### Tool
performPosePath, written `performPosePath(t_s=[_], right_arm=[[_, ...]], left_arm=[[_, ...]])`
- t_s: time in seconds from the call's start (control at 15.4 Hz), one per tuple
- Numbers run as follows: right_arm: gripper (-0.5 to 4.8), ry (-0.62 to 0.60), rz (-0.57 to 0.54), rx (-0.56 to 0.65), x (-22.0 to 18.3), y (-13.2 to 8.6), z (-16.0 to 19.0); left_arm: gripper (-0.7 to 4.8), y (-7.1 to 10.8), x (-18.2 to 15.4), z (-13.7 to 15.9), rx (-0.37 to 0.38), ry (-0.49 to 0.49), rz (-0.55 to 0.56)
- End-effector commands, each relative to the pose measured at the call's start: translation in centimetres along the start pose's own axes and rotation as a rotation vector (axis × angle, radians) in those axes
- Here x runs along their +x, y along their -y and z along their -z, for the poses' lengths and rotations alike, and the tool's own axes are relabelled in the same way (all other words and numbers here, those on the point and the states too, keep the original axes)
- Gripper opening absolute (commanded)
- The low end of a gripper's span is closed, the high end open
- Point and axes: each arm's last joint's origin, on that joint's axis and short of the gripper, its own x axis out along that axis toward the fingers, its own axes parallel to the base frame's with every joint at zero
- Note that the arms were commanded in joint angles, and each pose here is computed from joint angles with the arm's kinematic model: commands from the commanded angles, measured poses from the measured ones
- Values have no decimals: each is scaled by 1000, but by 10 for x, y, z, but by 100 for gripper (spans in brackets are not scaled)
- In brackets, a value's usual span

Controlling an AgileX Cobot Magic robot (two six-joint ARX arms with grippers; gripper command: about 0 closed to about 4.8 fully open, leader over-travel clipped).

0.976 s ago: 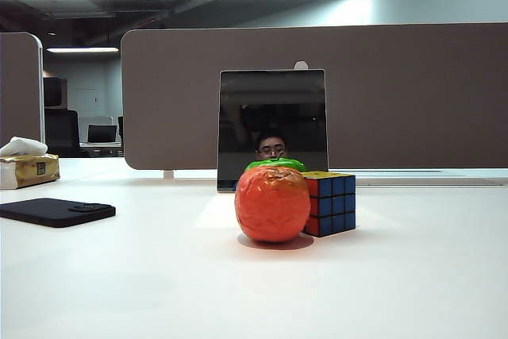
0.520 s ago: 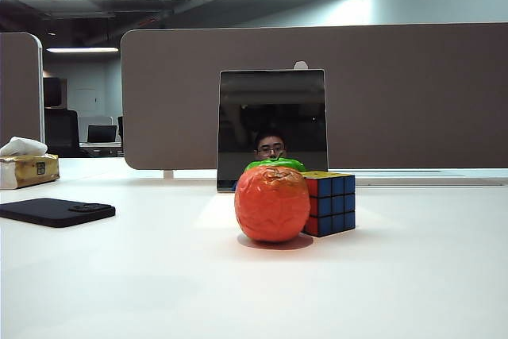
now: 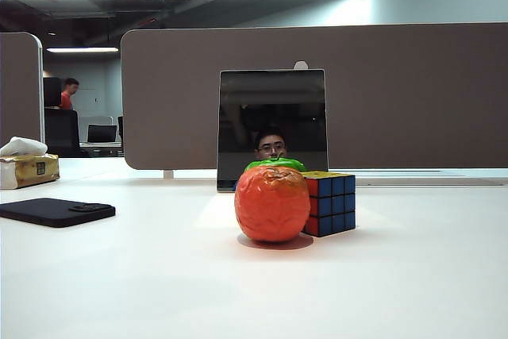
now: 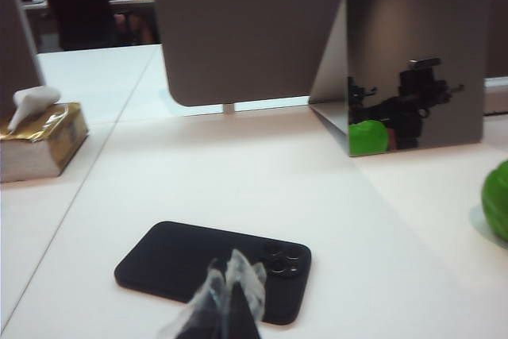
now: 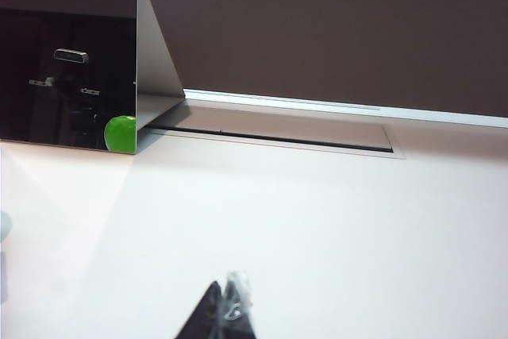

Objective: Move all the fruits on the tabletop near the face of the Rubik's cube that has the color most similar to each fruit.

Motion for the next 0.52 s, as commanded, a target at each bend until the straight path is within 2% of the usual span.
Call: performPosePath(t_s=[0.07, 0.2, 0.26, 0.33, 0.39, 0.52], right_arm=[[-1, -7, -5, 5, 0, 0, 2], [-1, -41, -5, 26, 0, 0, 5], [-1, -72, -2, 34, 0, 0, 8], [-1, -64, -3, 33, 0, 0, 7], [-1, -39, -58, 30, 0, -2, 5], [-1, -38, -81, 31, 0, -3, 5]], left_arm=[[-5, 1, 0, -1, 36, 16, 31], [-5, 1, 0, -2, 36, 22, 30], [-5, 1, 0, -7, 63, 75, 61], [-5, 1, 0, -7, 65, 79, 61], [-5, 1, 0, -8, 96, 87, 39], [-5, 0, 0, -8, 93, 80, 6]])
